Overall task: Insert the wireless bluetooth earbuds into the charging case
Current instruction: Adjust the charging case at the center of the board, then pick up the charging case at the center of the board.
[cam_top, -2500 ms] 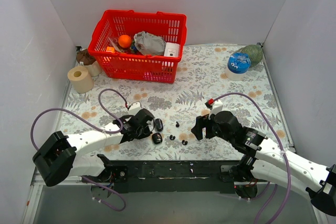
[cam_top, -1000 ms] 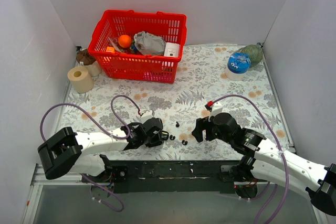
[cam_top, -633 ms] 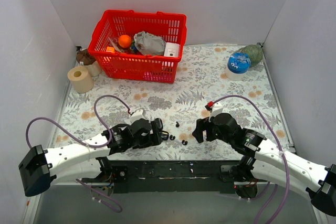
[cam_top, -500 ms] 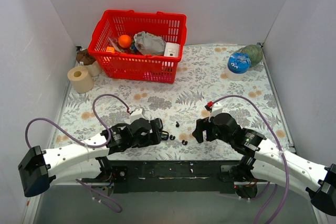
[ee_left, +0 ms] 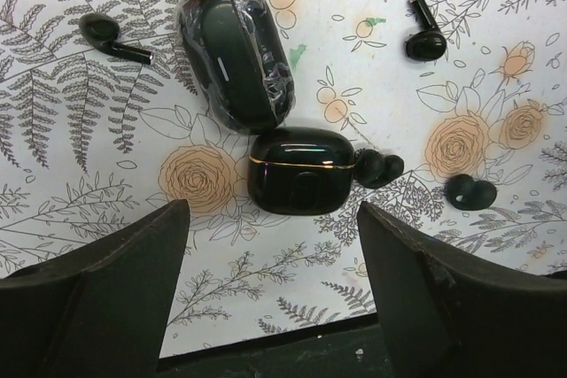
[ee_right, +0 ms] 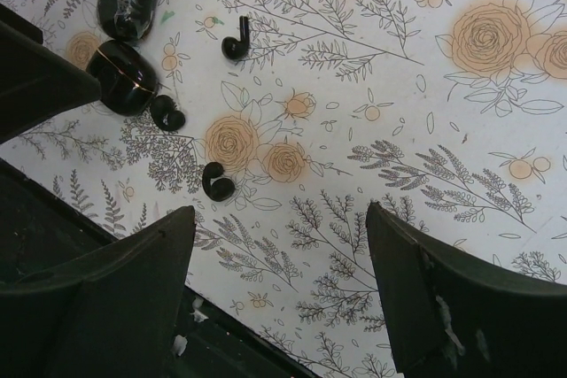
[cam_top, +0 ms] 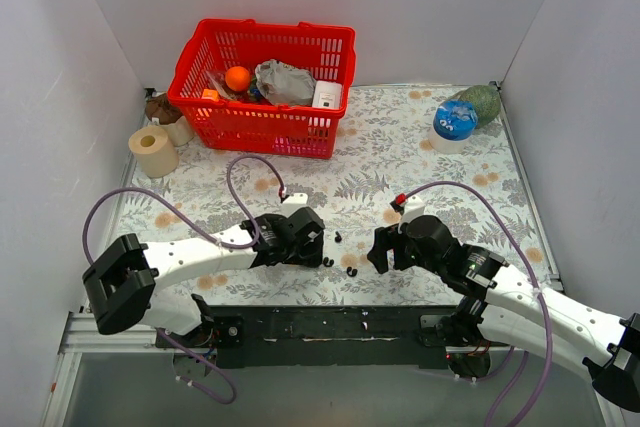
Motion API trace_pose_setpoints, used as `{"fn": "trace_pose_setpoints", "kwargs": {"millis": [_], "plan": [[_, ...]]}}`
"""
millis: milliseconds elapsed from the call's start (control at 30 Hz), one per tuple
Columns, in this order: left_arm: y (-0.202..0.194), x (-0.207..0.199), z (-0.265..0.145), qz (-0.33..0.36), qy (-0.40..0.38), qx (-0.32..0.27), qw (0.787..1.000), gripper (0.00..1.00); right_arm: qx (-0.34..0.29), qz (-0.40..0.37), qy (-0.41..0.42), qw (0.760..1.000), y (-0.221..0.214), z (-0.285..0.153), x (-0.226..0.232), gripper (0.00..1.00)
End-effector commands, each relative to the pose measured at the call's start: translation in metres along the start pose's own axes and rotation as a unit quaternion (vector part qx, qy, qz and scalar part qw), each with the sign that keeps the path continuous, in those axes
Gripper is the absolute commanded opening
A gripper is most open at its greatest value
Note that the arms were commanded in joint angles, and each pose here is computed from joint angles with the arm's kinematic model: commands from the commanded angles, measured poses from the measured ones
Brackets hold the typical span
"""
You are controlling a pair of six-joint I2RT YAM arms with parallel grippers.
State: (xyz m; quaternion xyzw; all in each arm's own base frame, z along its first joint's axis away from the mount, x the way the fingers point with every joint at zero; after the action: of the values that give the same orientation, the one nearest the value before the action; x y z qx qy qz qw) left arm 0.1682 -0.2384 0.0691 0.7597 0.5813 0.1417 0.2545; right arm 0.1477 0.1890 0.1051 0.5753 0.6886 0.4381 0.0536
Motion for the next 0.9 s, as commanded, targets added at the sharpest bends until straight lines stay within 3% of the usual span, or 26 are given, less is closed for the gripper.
{"fn": "trace_pose_setpoints", "kwargs": {"millis": [0, 467, 867], "plan": [[0.014, -0.002, 0.001, 0.038, 0.01, -0.016, 0.999, 0.77, -0.019, 0.004, 0.023, 1.0, 0.015, -0.004, 0.014, 0.86], [0.008, -0.007, 0.02, 0.085, 0.012, 0.001, 0.996, 0.78, -0.013, -0.002, 0.022, 1.0, 0.014, -0.002, 0.015, 0.86], [0.01, -0.012, 0.023, 0.081, 0.011, 0.008, 0.997, 0.78, -0.01, -0.001, 0.022, 1.0, 0.01, 0.0, 0.014, 0.86]]}}
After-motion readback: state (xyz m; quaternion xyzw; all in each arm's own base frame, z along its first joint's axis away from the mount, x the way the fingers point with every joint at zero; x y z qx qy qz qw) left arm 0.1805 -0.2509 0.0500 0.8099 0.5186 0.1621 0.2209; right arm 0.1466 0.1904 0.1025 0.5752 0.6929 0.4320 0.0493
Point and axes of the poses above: each gripper's point midway between its finger pads, its own z axis out along the fingers, its own x axis along the line the jaws close on, y = z × x, the point moved 1 cm from there along -z, back along the fingers, and after that the axes turned 12 degrees about z, right-handed, at the moved point
